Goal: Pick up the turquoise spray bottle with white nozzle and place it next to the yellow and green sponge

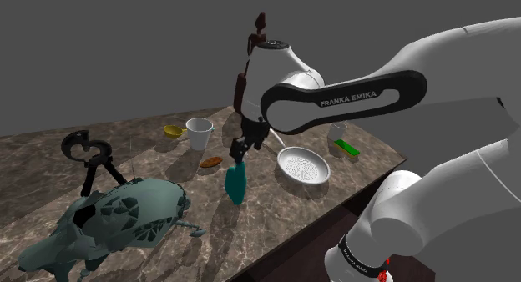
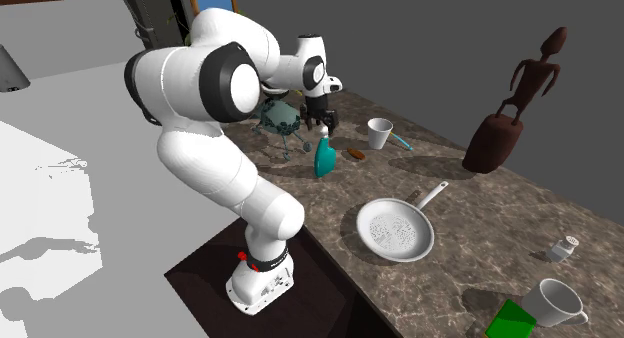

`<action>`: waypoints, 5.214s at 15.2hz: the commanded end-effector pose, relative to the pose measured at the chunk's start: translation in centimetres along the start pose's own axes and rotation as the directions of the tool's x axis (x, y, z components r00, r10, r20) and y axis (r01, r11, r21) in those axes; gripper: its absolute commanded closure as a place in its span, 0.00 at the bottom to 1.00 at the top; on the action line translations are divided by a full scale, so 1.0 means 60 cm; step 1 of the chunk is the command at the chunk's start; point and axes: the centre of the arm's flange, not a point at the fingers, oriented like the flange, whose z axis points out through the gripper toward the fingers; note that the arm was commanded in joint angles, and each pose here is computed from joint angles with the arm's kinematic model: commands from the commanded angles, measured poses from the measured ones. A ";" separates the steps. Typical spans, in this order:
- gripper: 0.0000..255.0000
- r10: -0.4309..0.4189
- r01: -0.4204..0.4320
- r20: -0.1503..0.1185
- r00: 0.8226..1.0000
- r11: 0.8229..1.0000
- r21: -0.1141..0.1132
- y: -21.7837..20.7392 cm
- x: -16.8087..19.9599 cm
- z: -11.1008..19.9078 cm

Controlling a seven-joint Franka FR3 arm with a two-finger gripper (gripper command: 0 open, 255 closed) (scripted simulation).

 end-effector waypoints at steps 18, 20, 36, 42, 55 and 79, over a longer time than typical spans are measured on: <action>1.00 0.000 0.000 -0.001 1.000 1.000 0.000 -0.001 -0.002 0.040; 1.00 0.000 0.000 -0.001 1.000 1.000 0.000 -0.001 -0.002 0.040; 1.00 0.000 0.000 -0.001 1.000 1.000 0.000 0.011 0.008 -0.091; 1.00 0.000 0.000 -0.001 1.000 1.000 0.000 0.016 0.012 -0.144; 1.00 0.000 0.000 -0.001 1.000 1.000 0.000 0.027 0.021 -0.257; 1.00 0.000 0.000 -0.001 1.000 1.000 0.000 0.046 0.036 -0.467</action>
